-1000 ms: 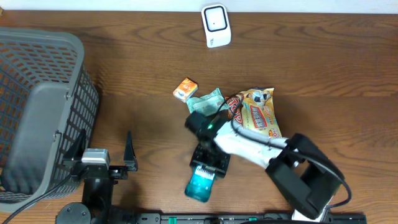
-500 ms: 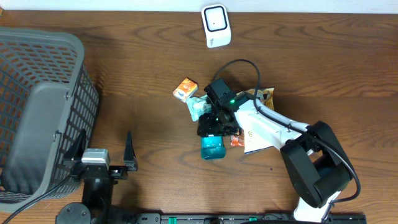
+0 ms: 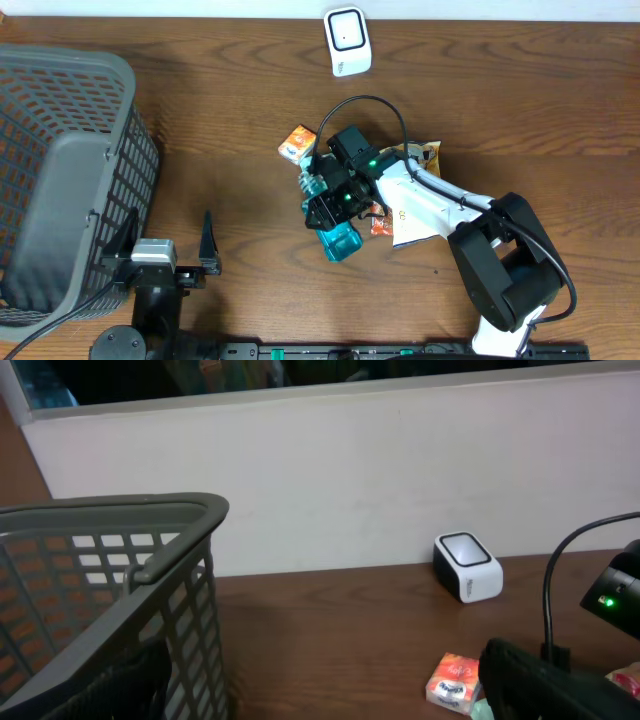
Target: Scan the item barcode
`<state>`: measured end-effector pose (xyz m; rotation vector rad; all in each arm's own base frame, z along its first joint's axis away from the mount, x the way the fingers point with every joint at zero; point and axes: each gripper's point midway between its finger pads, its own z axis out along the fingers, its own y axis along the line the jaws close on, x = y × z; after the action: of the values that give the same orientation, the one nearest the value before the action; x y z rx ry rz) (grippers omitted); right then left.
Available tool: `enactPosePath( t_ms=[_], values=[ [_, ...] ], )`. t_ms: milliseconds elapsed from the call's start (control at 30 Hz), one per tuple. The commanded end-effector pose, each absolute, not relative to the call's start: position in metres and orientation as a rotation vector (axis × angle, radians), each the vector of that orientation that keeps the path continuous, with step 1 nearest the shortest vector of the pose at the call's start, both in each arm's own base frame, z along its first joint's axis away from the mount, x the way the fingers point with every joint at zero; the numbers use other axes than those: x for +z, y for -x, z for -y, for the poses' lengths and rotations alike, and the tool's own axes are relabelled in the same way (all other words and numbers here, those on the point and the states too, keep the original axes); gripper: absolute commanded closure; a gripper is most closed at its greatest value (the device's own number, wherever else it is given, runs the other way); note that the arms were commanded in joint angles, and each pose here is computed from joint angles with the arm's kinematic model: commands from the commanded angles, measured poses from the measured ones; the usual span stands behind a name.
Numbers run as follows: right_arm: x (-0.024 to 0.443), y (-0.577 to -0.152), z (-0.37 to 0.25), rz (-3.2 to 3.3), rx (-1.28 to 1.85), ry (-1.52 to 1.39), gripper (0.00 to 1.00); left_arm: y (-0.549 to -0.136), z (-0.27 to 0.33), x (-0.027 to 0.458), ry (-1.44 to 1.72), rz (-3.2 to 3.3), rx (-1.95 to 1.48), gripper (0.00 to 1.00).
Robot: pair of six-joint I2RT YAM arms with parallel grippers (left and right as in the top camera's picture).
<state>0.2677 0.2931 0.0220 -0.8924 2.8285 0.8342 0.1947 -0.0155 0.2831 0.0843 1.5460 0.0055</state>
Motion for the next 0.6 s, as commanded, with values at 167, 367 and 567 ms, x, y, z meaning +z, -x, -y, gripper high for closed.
enactPosePath(
  t_ms=[167,367,567],
  values=[
    [0.053,-0.245,-0.310,-2.610,1.317,1.109,0.79,-0.193,0.017,0.286,-0.086,-1.535,-0.013,0.02],
    [0.084,-0.245,-0.306,-2.369,1.607,1.158,0.78,-0.193,0.017,0.286,-0.085,-1.535,-0.013,0.02],
    [0.053,-0.267,-0.283,-2.556,1.300,1.101,0.62,-0.193,0.017,0.286,-0.086,-1.535,-0.013,0.02]
  ],
)
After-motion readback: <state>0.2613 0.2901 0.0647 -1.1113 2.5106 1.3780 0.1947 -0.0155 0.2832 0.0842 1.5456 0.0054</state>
